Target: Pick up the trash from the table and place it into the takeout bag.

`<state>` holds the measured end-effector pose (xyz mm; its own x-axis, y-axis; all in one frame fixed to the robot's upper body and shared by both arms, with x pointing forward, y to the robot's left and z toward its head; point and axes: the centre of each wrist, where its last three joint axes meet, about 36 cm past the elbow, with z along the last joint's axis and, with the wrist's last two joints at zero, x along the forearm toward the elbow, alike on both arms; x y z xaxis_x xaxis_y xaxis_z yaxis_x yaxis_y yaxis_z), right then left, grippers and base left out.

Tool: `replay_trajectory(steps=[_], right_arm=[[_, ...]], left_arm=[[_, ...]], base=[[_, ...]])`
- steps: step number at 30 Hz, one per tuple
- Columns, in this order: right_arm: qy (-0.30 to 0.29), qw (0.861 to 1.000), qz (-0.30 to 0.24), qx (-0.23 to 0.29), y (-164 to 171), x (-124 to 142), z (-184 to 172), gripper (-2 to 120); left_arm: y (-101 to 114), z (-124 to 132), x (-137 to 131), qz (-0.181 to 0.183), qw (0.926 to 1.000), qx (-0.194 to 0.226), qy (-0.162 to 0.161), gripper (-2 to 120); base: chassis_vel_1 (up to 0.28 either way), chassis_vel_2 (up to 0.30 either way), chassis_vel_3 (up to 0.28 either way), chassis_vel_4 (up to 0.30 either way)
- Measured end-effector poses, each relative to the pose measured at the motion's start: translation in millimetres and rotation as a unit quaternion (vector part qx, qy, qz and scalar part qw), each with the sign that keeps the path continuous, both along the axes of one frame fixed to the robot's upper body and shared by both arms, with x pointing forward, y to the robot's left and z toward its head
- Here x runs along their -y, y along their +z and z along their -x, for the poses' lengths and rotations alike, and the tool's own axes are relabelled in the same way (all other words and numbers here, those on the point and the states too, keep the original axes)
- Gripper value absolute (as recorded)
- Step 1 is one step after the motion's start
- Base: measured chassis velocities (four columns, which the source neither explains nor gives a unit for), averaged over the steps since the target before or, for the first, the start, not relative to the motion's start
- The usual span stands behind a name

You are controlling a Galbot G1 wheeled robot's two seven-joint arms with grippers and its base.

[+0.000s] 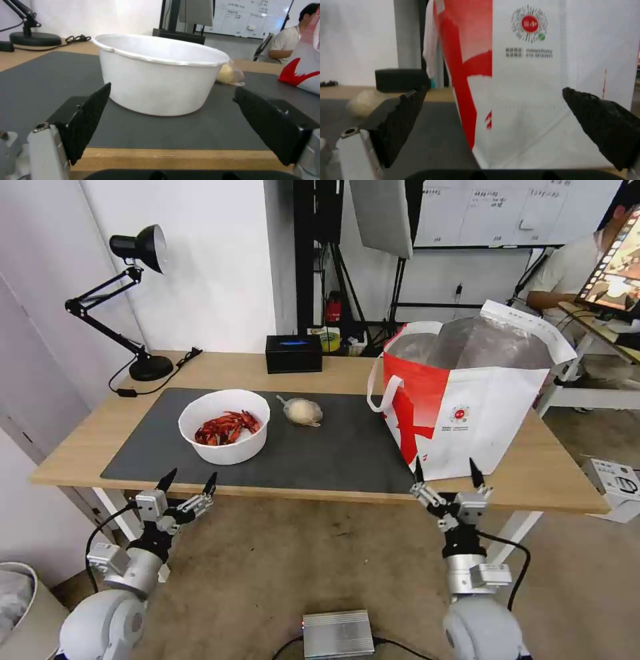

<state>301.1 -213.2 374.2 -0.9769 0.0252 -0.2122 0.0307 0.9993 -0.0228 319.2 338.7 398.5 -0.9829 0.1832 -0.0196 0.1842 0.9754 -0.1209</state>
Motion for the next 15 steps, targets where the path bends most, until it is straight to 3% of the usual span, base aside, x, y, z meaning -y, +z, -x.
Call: replay_trajectory(steps=[15], right_arm=[[0.000,1.000,0.005,-0.020,-1.3,-3.1,8.8,100]], left_arm=[[-1.8,-5.3,-0.5,0.003,1.0000,0.001,-0.002,100]], base=[[0.000,0.000,0.000,0.000]])
